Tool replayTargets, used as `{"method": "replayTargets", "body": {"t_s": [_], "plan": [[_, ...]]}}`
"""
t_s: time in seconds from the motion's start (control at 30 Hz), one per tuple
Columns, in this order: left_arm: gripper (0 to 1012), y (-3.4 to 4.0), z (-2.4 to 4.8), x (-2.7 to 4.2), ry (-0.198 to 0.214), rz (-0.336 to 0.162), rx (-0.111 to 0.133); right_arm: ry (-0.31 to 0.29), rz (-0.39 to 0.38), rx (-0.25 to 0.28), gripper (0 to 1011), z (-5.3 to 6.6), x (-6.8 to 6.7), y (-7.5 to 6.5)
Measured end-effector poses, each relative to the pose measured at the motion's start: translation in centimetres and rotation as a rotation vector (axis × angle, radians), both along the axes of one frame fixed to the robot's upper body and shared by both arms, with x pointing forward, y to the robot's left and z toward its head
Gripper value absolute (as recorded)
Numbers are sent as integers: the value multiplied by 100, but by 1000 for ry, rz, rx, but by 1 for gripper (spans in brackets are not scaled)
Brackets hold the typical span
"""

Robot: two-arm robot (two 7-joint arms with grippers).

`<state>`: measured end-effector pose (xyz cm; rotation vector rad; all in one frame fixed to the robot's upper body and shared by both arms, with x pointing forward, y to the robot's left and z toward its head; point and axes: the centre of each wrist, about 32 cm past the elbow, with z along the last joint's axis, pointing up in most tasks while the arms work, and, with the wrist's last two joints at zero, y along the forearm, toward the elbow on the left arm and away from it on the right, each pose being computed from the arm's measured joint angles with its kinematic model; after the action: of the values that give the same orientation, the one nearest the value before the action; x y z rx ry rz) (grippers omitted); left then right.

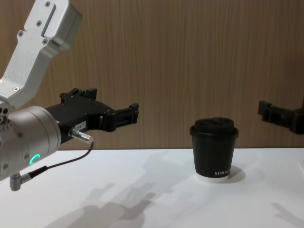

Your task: Pick up the straw with one hand, pass it to the other hand, and insert it into the cup.

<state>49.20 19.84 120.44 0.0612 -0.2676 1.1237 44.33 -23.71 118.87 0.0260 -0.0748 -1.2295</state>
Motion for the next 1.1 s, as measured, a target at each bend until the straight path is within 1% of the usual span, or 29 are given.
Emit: {"method": "replayTargets", "body": {"t_s": [1.1], "plan": [[1003, 0, 0, 0, 0, 0, 0, 0, 0, 0, 1001, 0, 0, 0]]}}
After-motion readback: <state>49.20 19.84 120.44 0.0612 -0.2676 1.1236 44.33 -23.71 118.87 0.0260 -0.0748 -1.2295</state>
